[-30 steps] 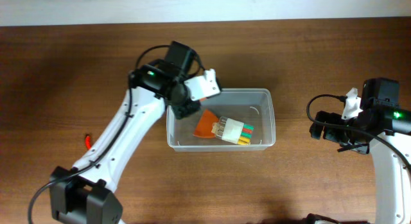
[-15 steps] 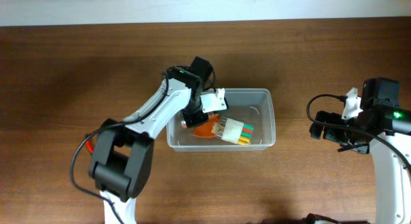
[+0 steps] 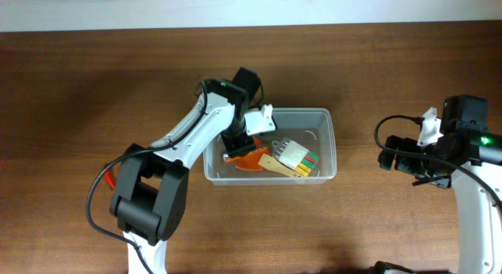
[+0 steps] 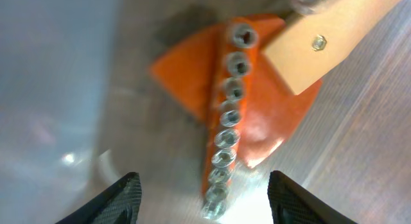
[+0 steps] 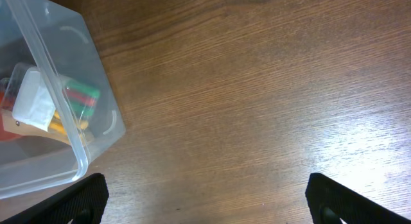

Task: Pack container
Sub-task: 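Lift the socket rail with the left gripper and drop it into the container, then move the left gripper back left over the red-handled pliers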

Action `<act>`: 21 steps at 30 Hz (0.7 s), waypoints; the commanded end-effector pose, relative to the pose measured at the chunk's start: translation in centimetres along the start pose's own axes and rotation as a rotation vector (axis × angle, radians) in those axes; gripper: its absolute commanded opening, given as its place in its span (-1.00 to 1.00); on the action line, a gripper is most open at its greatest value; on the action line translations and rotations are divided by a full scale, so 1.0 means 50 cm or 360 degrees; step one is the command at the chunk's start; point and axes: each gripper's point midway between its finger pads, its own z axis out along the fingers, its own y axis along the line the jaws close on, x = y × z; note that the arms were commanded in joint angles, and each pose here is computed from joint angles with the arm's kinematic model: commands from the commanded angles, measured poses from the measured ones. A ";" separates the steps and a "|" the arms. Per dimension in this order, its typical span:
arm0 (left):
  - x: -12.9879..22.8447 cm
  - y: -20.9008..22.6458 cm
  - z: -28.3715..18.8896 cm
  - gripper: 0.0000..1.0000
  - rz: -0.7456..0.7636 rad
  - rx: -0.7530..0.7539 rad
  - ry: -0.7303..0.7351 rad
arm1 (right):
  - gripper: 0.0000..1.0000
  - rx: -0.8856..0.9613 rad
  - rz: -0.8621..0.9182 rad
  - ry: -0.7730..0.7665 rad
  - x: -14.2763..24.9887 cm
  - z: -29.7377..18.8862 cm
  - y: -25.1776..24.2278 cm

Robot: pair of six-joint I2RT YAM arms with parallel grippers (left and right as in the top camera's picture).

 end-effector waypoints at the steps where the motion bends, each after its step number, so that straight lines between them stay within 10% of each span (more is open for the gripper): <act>1: -0.038 0.074 -0.165 0.36 -0.0189 -0.0343 -0.0167 | 0.97 -0.0001 -0.0017 -0.0007 0.000 -0.001 0.003; 4: -0.006 0.125 -0.305 0.98 -0.0463 -0.0619 -0.0219 | 0.97 -0.0001 -0.0017 -0.0007 0.000 -0.001 0.003; 12: 0.254 0.136 -0.428 0.99 -0.1557 -0.0585 -0.0204 | 0.97 -0.0001 -0.0017 -0.0009 0.000 -0.001 0.003; 21: 0.452 0.074 -0.532 0.98 -0.1965 -0.0784 -0.0362 | 0.97 -0.0001 -0.0019 -0.0021 -0.004 -0.001 0.004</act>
